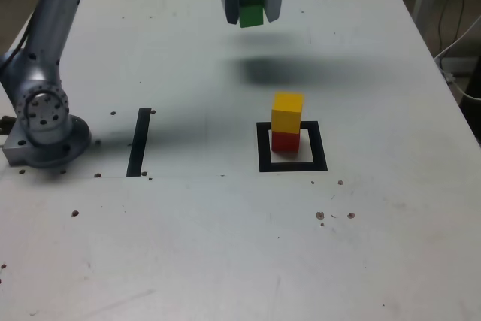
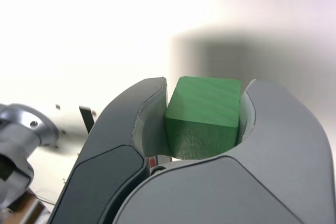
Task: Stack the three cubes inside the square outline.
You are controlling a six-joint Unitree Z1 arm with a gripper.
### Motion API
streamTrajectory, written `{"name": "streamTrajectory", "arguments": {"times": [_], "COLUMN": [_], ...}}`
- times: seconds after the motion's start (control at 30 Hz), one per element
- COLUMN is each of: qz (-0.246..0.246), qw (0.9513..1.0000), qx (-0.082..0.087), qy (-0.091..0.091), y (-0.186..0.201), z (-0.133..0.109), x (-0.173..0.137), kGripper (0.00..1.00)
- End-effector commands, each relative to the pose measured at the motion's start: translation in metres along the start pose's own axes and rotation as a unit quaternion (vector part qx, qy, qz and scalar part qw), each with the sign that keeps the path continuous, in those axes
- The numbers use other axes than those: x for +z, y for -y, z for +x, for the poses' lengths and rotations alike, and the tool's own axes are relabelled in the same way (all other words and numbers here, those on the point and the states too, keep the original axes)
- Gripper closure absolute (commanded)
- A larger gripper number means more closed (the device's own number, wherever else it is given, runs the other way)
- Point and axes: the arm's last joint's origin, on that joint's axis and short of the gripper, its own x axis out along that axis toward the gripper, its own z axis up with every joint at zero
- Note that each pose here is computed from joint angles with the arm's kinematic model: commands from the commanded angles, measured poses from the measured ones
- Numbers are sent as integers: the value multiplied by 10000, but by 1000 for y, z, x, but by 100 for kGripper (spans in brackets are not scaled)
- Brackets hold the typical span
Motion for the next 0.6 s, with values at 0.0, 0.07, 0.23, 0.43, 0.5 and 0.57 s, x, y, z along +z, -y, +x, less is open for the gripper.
{"name": "streamTrajectory", "arguments": {"times": [0.0, 0.07, 0.23, 0.43, 0.5, 0.57], "qz": [176, 323, 685, 1024, 1105, 1179], "qw": [9998, 9994, 9975, 9944, 9935, 9926], "qx": [20, 73, 144, 244, 257, 251], "qy": [-102, -95, -88, -99, -105, -109], "y": [27, 47, 93, 139, 150, 159], "z": [-7, -10, -13, -12, -11, -10], "x": [-4, -3, 0, 5, 6, 7], "kGripper": [79, 79, 79, 79, 79, 79]}}
